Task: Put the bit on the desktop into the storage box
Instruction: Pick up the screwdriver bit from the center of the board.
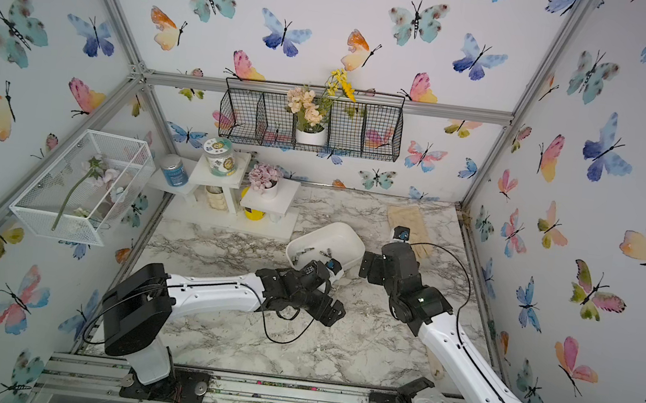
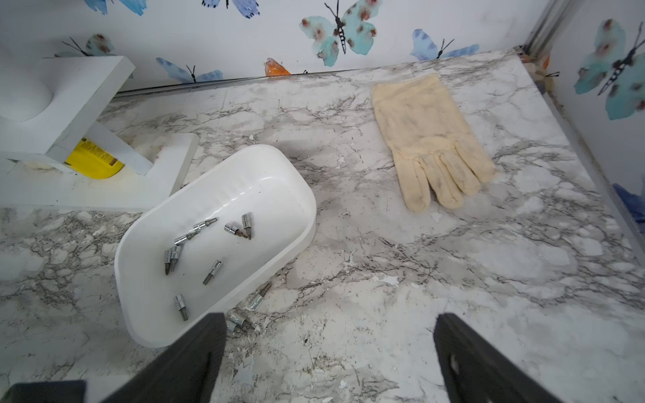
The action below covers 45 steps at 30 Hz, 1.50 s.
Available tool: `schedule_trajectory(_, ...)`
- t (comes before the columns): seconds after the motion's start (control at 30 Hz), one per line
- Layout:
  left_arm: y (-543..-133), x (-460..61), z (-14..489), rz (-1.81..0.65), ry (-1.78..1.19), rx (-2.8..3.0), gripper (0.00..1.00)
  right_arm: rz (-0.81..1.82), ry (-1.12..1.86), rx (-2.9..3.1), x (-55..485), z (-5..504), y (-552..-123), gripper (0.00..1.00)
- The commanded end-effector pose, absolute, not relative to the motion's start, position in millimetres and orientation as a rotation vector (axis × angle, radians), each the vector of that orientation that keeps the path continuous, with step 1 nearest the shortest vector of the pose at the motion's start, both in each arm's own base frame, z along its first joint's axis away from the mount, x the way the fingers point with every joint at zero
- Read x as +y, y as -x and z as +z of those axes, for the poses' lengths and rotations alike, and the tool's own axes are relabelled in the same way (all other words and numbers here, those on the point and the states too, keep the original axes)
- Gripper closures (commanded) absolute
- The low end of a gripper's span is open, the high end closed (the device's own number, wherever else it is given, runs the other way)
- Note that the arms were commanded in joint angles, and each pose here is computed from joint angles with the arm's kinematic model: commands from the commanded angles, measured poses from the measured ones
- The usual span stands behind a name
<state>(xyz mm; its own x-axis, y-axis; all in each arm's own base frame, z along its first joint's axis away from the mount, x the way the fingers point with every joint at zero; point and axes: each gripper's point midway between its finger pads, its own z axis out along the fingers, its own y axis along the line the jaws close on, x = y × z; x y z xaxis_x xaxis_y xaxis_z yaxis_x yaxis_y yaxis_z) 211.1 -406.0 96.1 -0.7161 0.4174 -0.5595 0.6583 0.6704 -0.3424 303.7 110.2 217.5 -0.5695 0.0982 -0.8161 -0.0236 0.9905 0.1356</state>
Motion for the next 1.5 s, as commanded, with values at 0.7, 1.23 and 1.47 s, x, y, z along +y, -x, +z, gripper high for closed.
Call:
schedule_trajectory(0.7, -221, -413, 32, -0.547, -0.973, 2.528, 0.22, 0.083, -0.188, 2.077, 75, 231, -288, 0.01)
schedule_trajectory(1.23, -224, -402, 21, -0.463, -0.968, 2.544, 0.35, 0.080, -0.182, 2.089, 76, 228, -288, 0.01)
schedule_trajectory(1.47, -225, -400, 19, -0.442, -0.966, 2.549, 0.42, 0.075, -0.181, 2.094, 76, 226, -288, 0.01)
